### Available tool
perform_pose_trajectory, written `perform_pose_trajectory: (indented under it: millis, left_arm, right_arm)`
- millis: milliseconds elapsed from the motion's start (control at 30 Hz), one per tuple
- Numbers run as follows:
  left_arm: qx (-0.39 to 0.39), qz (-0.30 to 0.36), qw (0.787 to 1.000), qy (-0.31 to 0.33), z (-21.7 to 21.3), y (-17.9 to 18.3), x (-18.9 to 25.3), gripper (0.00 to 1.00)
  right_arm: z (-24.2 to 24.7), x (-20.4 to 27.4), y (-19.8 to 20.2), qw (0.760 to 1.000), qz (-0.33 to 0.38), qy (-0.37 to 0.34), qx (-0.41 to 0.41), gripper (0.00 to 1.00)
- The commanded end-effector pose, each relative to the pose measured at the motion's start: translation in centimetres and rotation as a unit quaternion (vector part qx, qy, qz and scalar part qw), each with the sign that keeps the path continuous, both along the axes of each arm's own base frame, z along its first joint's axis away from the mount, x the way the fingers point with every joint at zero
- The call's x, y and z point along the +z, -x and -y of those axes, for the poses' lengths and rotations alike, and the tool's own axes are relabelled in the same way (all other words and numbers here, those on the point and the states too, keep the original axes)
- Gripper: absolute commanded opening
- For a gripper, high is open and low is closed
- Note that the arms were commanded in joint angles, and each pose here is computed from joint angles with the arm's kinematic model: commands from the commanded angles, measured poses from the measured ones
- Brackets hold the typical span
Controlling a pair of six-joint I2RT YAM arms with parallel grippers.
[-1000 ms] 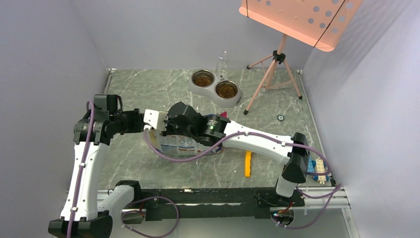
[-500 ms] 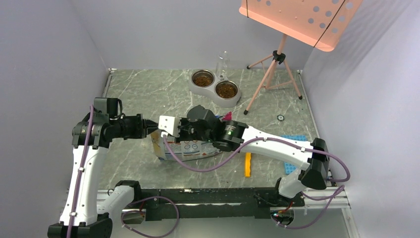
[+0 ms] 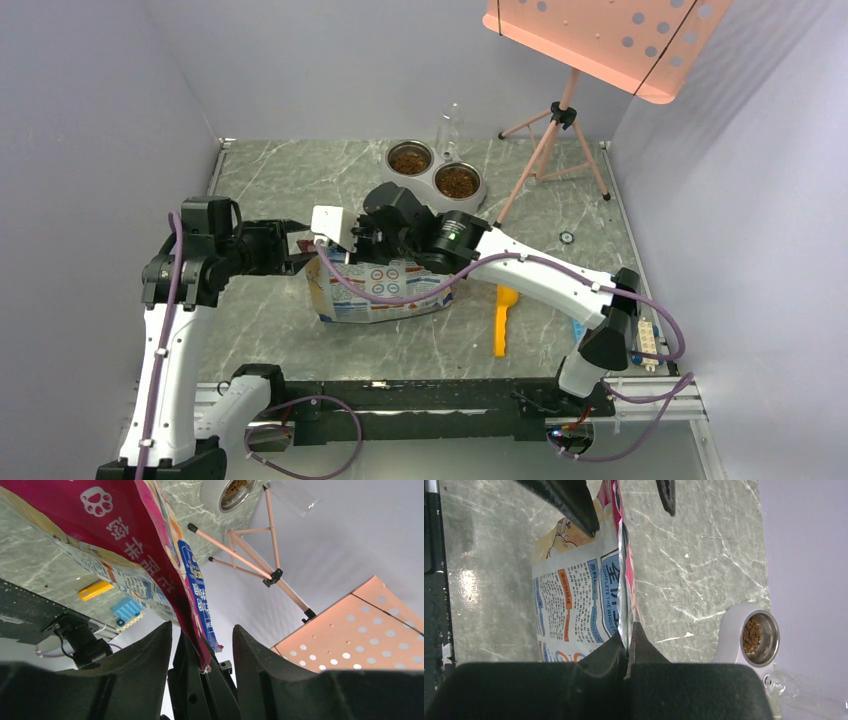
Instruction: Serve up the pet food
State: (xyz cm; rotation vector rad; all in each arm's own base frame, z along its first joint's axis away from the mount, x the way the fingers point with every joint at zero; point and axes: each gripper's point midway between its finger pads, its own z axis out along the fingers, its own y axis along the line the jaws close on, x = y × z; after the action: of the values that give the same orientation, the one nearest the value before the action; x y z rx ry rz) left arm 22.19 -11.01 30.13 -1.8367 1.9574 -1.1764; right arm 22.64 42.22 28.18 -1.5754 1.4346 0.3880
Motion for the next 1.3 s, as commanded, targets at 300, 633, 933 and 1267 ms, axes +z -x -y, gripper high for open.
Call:
perform_pose_trajectory:
  millis: [300,633,933,1267]
  left_arm:
    - [-0.036,0.033,0.999,-0.004,3.6,-2.6,0.6,0.34]
    - [-0.029,0.025,0.999,-0.034,2.6,-1.5,1.0,0.00]
    - [0.002,0.012,0.998,-0.059,0.0,-2.1,1.1,0.00]
    - [0.028,0.020,0.997,-0.075,-3.1,-2.7,2.2,0.00]
  right_arm:
    - [1.8,4.2,-1.7,0.998,0.039,-0.014,-0.039,0.03]
    - [7.2,1.8,-4.6,0.995,0.034,0.022,-0.094,0.34]
    - [9.5,1.7,-5.5,0.992,0.035,0.033,-0.120,0.00]
    - [16.3,3.0,-8.5,0.971,0.060,0.021,-0.229,0.00]
